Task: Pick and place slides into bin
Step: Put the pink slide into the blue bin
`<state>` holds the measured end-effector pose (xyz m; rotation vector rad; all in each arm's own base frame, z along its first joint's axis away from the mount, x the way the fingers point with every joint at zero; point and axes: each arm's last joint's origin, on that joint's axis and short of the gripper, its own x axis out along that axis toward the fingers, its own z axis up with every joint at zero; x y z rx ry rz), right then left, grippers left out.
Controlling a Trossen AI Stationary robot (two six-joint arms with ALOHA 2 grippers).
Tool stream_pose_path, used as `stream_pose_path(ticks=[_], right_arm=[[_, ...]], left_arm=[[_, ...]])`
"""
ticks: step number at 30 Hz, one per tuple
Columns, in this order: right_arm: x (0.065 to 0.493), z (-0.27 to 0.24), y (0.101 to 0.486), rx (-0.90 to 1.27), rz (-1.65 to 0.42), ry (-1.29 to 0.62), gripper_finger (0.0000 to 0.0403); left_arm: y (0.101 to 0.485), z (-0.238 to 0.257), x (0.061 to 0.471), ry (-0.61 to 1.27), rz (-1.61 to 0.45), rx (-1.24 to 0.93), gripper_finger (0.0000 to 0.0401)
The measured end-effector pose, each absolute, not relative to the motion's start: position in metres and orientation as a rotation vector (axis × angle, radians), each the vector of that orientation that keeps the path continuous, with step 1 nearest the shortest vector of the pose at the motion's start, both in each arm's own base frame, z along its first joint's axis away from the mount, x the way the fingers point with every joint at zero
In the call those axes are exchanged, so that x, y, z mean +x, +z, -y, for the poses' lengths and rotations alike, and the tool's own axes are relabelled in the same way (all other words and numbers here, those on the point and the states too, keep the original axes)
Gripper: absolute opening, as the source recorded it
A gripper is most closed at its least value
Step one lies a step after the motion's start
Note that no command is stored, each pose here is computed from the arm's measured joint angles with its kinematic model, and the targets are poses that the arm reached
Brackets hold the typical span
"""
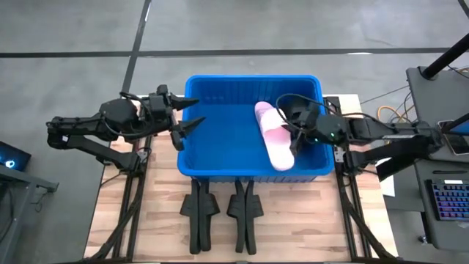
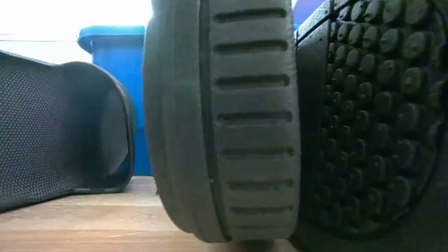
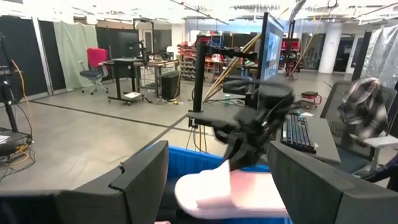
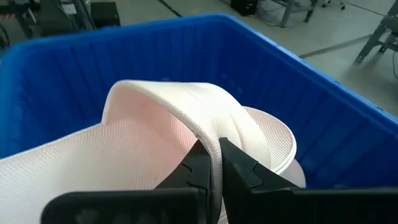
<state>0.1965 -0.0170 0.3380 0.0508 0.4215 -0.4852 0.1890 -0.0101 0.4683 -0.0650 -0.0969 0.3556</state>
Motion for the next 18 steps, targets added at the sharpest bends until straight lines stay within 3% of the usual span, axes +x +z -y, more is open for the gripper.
stream_pose_path(ticks=[7,18], right_arm=[[0.196,0.065,0.303,0.081,-0.427,-0.411,0.0011],[0.188,0.125,0.265,0.020,-0.434,-0.464,0.0011]], left_arm=[[0.466,0.010,0.193,0.365,0.087,-0.066,0.0259],[0.463,0.010,0.201,0.435,0.080,-0.070,0.0259]])
